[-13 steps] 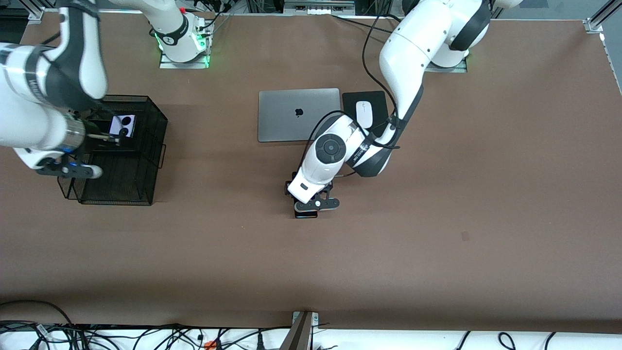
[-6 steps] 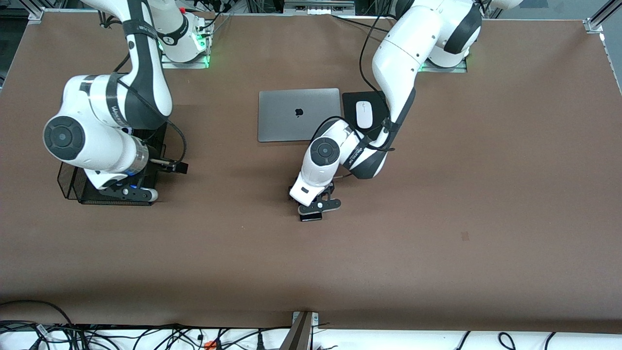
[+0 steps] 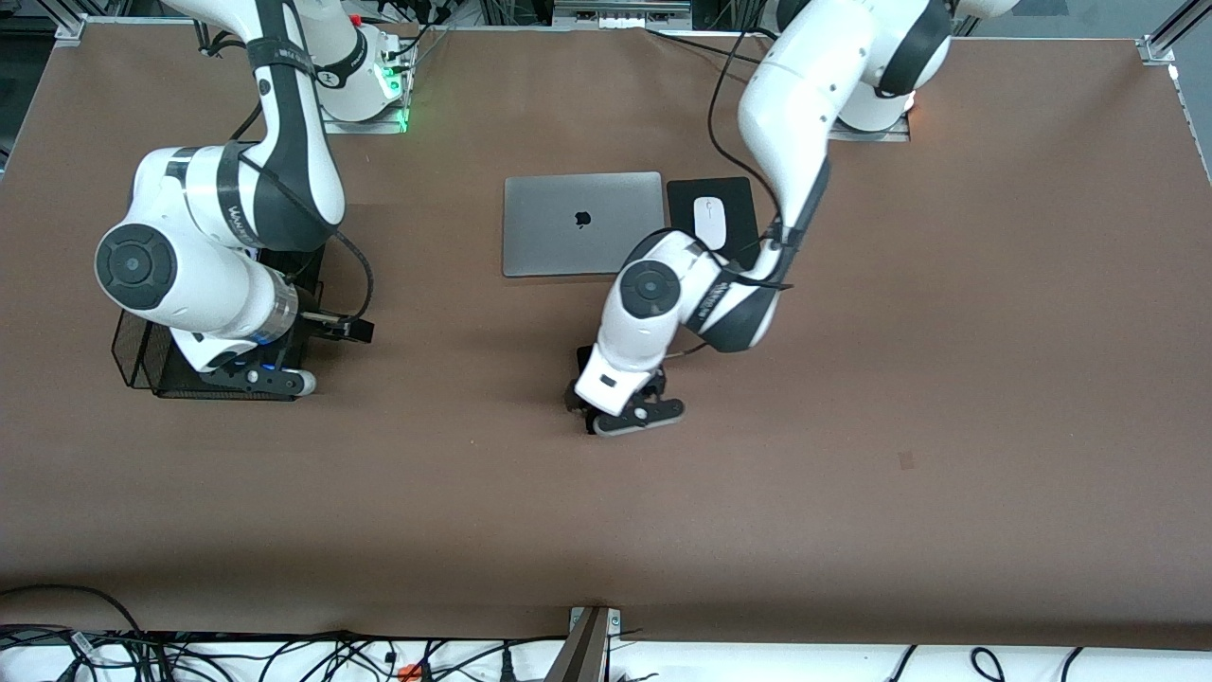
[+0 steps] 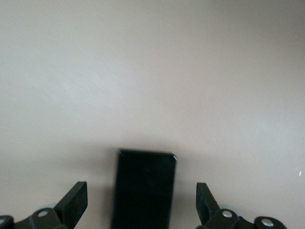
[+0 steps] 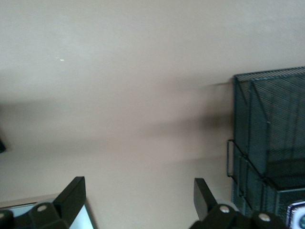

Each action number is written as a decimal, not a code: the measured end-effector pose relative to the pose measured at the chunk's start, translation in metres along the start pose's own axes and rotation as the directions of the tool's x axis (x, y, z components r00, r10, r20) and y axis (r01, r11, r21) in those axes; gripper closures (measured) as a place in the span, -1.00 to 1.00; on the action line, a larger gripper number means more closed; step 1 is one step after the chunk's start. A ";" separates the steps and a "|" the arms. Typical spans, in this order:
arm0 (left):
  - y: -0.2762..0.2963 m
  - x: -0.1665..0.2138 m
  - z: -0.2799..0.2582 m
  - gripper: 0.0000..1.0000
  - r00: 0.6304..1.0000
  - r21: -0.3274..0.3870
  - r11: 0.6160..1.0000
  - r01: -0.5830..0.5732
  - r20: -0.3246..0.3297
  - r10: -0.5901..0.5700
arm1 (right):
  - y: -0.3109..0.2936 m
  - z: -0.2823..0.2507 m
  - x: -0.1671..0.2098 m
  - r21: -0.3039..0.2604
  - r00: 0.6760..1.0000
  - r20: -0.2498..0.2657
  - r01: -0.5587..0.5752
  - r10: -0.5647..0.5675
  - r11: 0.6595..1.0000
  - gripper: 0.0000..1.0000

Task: Place phones with both arms
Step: 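Release the white phone in the organizer while the left gripper sets the black phone down, then grasp the long black phone with the right gripper while the left gripper withdraws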

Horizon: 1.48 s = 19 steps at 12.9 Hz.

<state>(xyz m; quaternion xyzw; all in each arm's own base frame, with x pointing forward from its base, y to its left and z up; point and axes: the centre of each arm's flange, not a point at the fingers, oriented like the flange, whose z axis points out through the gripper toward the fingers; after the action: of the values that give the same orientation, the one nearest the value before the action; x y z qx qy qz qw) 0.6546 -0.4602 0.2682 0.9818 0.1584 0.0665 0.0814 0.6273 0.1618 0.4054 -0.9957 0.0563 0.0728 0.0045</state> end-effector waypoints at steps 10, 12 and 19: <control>-0.295 0.205 -0.283 -1.00 0.974 0.100 0.976 -0.193 0.137 0.179 | -0.205 0.095 -0.014 0.032 0.978 -0.160 0.144 -0.137 0.989 -1.00; -0.346 0.217 -0.328 -1.00 0.965 0.086 0.966 -0.245 0.117 0.235 | -0.232 0.117 -0.027 0.049 0.972 -0.154 0.187 -0.177 0.981 -1.00; -0.427 0.222 -0.352 -1.00 0.939 0.161 0.928 -0.336 0.137 0.316 | -0.316 0.199 -0.064 0.023 0.910 -0.266 0.336 -0.318 0.942 -1.00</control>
<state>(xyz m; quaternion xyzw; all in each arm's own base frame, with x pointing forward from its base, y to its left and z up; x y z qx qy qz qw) 0.6804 0.0600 0.5584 0.9998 -0.0062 0.0107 -0.0123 0.5713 0.4861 0.2182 -0.9912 -0.1087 -0.0614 0.0433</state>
